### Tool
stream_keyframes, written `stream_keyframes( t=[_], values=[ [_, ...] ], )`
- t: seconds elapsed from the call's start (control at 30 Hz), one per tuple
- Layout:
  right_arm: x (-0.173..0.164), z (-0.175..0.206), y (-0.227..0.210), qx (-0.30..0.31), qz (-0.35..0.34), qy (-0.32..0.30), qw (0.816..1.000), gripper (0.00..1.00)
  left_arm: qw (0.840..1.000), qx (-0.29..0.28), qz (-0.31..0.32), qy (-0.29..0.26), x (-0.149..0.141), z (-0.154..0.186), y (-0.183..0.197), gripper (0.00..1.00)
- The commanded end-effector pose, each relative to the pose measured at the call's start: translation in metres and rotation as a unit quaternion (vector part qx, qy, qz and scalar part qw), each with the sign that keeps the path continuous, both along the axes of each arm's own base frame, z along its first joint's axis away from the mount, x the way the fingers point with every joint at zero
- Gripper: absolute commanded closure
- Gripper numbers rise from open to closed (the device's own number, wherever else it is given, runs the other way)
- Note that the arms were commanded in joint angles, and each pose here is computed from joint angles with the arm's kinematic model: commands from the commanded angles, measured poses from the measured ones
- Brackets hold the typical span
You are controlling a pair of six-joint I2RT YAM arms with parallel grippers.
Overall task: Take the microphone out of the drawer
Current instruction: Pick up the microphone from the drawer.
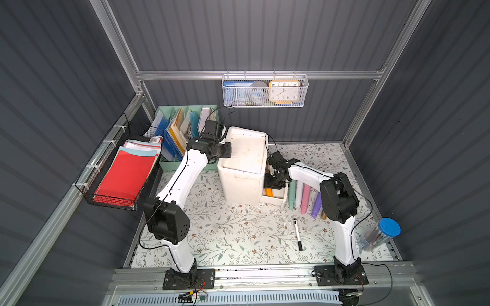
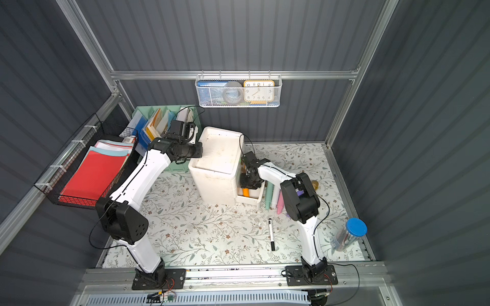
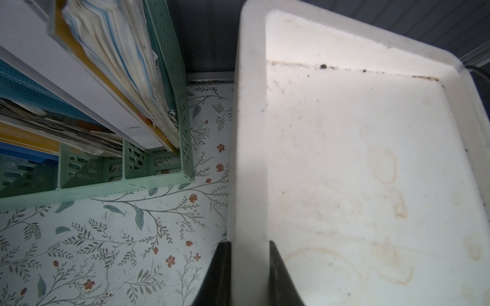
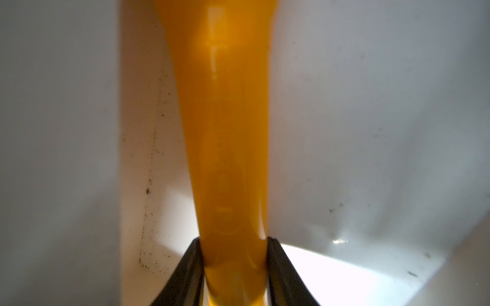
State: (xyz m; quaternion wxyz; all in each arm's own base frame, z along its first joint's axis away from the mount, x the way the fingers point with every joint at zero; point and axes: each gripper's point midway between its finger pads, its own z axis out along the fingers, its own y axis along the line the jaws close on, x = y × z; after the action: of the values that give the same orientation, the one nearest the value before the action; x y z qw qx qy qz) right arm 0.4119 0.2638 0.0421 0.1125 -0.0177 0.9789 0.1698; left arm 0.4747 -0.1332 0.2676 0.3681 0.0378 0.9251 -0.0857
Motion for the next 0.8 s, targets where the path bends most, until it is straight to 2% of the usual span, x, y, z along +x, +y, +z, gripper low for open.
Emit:
stream_keyframes(
  t=[0.0, 0.77],
  values=[
    [0.002, 0.017, 0.007, 0.003, -0.013, -0.027, 1.0, 0.85, 0.994, -0.108, -0.015, -0.006, -0.002, 0.017, -0.032, 0.98],
    [-0.002, 0.048, -0.031, 0.027, -0.09, -0.04, 0.995, 0.9, 0.994, -0.106, -0.016, -0.004, -0.002, 0.015, -0.032, 0.98]
  ],
)
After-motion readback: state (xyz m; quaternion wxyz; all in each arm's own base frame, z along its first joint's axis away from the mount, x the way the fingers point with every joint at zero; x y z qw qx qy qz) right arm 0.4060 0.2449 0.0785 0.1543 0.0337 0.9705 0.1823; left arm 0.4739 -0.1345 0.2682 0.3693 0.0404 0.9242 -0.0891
